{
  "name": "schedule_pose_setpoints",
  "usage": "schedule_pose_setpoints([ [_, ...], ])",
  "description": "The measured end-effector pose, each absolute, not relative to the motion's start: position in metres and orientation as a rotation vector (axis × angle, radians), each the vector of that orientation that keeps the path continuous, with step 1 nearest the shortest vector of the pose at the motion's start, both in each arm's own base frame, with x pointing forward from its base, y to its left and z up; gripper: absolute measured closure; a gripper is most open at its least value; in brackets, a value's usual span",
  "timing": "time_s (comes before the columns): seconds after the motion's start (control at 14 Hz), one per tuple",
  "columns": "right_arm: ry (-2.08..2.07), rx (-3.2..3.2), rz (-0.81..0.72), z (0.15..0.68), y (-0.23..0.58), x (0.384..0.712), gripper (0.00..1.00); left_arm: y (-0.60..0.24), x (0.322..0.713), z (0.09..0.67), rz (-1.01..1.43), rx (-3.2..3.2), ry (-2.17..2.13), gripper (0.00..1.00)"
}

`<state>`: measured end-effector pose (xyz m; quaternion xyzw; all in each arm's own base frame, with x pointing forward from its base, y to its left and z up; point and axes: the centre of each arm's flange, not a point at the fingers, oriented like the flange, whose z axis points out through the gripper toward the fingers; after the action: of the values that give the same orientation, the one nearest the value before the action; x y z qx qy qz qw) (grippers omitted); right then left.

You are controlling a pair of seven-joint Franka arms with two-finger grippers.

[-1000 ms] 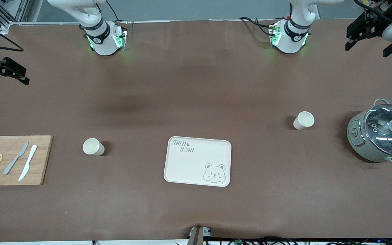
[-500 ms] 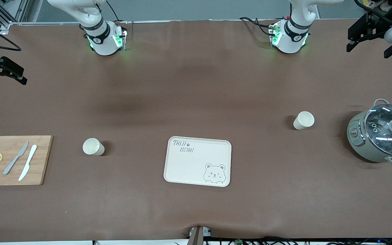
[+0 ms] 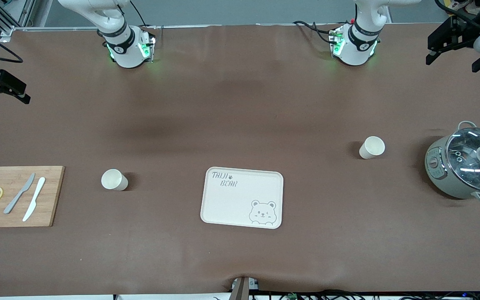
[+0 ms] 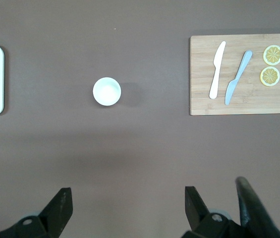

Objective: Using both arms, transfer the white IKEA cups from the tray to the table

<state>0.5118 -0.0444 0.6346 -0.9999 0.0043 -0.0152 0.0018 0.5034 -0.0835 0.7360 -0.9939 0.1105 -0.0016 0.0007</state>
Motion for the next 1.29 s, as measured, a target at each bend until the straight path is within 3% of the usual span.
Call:
schedule_pose_setpoints([
  [1.29,0.066,-3.089,-0.039,0.632,-0.056,0.512,0.00,-0.084,0.512,0.729,-0.001,-3.127,0.296,0.00],
])
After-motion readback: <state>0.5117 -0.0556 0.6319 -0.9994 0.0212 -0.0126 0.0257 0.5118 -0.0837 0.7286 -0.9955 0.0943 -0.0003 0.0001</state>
